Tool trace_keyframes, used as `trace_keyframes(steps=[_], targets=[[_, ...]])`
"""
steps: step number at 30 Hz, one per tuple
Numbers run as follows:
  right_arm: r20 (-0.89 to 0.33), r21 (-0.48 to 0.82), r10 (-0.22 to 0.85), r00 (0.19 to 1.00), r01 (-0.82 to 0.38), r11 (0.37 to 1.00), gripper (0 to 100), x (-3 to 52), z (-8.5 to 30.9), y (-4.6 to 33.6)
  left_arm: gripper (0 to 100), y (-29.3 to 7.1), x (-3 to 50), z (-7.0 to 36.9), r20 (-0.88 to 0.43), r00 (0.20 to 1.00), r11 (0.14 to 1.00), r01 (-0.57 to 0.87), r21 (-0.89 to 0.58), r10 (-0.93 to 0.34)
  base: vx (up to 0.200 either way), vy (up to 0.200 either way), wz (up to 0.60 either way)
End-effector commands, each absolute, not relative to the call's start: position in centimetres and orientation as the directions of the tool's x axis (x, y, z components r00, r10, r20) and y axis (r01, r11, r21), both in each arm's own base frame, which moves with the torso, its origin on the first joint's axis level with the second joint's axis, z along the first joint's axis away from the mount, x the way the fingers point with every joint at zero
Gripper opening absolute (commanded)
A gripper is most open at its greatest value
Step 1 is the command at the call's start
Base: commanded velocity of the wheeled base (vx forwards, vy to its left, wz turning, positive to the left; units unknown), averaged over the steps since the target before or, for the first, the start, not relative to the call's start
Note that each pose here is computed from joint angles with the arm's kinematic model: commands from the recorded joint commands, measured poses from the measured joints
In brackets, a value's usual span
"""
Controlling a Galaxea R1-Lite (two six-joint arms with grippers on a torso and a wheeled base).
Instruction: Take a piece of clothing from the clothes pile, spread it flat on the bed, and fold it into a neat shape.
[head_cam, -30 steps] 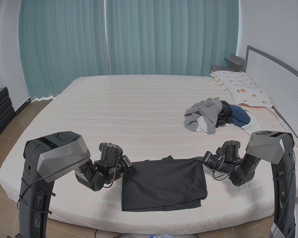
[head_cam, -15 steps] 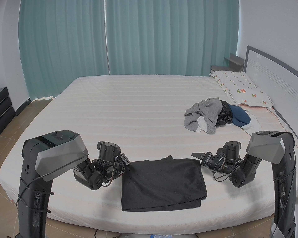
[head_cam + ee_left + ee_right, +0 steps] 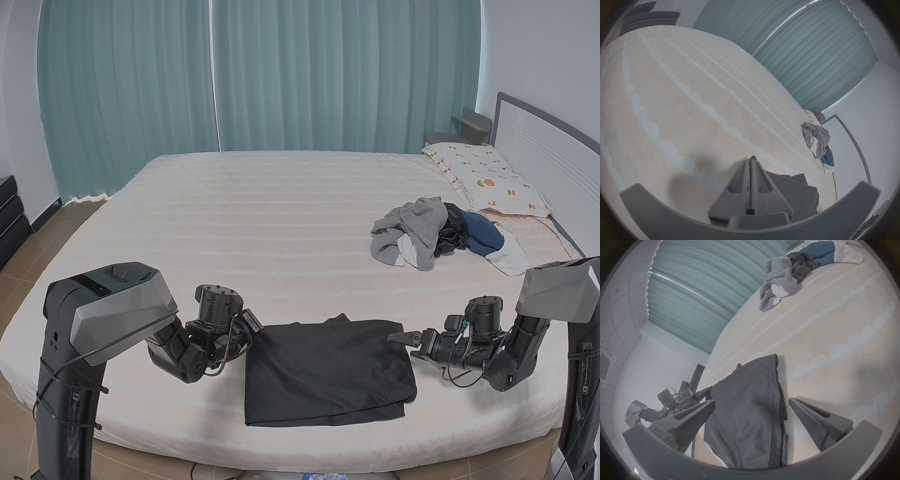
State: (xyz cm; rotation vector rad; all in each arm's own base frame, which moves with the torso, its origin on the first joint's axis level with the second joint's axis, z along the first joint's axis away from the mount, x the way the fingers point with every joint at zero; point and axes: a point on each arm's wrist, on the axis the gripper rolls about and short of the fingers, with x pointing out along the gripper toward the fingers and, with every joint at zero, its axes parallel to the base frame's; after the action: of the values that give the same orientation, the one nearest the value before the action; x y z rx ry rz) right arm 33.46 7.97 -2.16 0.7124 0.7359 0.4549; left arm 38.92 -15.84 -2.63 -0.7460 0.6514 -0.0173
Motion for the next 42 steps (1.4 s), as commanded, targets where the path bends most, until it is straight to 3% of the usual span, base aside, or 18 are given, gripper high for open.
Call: trace_keyframes(steps=[1, 8, 9, 18, 24, 28, 42], targets=[[-0.439, 0.724, 0.601, 0.668, -0.133, 0.677, 100, 33.4, -1.7, 7.8, 0, -15.8, 39.0, -2.5, -0.541, 0.807, 0.742, -0.209, -0.637, -0.237, 0.0, 0.0, 0.0], [-0.509, 0.668, 0.591, 0.626, -0.145, 0.73, 100, 31.4, -2.7, 7.4, 0, -15.8, 38.9, -2.6, -0.545, 0.805, 0.744, -0.211, -0.634, -0.236, 0.0, 0.0, 0.0], [-0.517, 0.659, 0.59, 0.62, -0.151, 0.737, 100, 31.2, -2.9, 7.3, 100, -15.8, 38.9, -2.6, -0.543, 0.806, 0.744, -0.21, -0.635, -0.236, 0.0, 0.0, 0.0], [-0.572, 0.583, 0.584, 0.576, -0.214, 0.784, 100, 29.1, -3.6, 6.9, 100, -15.7, 39.0, -2.5, -0.542, 0.807, 0.742, -0.211, -0.636, -0.235, 0.0, 0.0, 0.0], [-0.561, 0.579, 0.577, 0.593, -0.217, 0.786, 100, 29.5, -3.7, 6.4, 100, -15.2, 37.8, -1.8, -0.555, 0.8, 0.709, -0.253, -0.658, -0.23, 0.0, 0.0, 0.0], [-0.552, 0.586, 0.579, 0.6, -0.215, 0.781, 100, 29.8, -3.5, 6.1, 100, -14.7, 35.2, -1.1, -0.579, 0.769, 0.715, -0.242, -0.656, -0.271, 0.0, 0.0, 0.0], [-0.49, 0.673, 0.611, 0.622, -0.176, 0.719, 100, 30.8, -2.1, 5.6, 100, -14.9, 34.2, -1.6, -0.567, 0.768, 0.733, -0.195, -0.651, -0.299, -0.071, 0.0, 0.0]])
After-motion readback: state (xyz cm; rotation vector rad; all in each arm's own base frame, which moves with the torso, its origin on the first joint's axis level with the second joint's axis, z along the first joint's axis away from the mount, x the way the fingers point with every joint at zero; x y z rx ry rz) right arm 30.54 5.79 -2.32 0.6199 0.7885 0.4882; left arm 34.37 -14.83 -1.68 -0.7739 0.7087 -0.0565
